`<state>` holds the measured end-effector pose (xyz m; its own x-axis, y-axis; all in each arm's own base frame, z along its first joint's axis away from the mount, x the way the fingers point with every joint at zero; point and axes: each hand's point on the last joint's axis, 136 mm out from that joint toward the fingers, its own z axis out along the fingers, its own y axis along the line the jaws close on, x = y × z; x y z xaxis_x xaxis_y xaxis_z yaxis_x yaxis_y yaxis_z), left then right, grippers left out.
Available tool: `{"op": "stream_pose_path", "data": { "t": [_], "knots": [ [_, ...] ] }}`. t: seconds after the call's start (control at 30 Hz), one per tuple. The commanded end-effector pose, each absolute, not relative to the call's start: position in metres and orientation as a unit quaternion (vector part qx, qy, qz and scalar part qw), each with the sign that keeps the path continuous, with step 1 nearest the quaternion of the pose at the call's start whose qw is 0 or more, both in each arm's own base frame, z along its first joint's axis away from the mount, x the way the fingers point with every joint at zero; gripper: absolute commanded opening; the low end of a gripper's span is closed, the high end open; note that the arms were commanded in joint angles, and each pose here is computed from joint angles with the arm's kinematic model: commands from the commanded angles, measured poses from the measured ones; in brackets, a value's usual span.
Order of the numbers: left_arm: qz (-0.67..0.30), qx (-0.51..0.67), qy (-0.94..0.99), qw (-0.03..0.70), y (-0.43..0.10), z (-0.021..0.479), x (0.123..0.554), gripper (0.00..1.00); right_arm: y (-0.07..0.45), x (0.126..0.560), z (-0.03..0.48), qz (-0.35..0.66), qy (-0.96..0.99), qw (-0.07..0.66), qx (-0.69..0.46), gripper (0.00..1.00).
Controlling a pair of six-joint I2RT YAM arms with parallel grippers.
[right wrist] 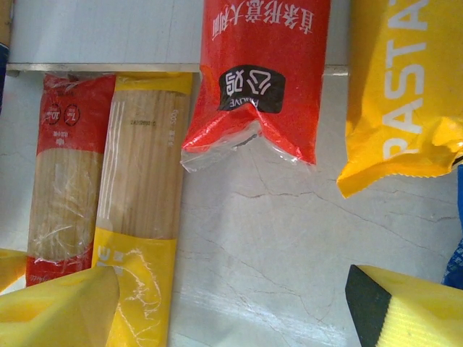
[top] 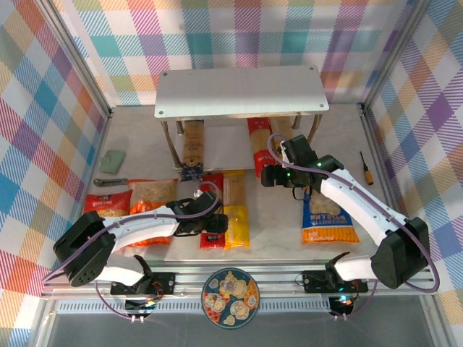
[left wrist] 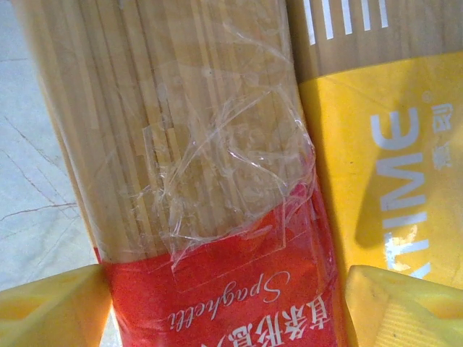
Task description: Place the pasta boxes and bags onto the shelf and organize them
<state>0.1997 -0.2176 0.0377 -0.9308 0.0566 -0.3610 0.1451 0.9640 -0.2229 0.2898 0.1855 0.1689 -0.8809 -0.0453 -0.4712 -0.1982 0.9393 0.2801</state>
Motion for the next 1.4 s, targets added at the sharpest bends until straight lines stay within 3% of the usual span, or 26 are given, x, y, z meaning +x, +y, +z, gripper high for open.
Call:
{"op": "stream_pose_path", "data": {
  "t": [0.0, 0.53, 1.0, 1.2, 1.37],
  "knots": [
    [-0.116, 0.056, 0.980, 0.154, -0.216, 0.031, 0.189, 0.84, 0.189, 0.286, 0.165, 0.171, 0.956, 0.230, -0.061, 0.83],
    [-0.121, 0.074, 0.983, 0.117, -0.228, 0.017, 0.181, 0.86, 0.182, 0.282, 0.165, 0.163, 0.956, 0.238, -0.056, 0.83],
    [0.020, 0.054, 0.994, 0.093, -0.173, -0.002, 0.172, 0.81, 0.182, 0.281, 0.166, 0.164, 0.956, 0.238, -0.057, 0.84],
    [0.051, 0.052, 0.991, 0.113, -0.160, 0.008, 0.177, 0.72, 0.182, 0.280, 0.165, 0.165, 0.956, 0.236, -0.055, 0.84],
    [0.068, 0.048, 0.989, 0.120, -0.150, 0.013, 0.178, 0.79, 0.181, 0.280, 0.166, 0.165, 0.956, 0.237, -0.056, 0.84]
  ]
}}
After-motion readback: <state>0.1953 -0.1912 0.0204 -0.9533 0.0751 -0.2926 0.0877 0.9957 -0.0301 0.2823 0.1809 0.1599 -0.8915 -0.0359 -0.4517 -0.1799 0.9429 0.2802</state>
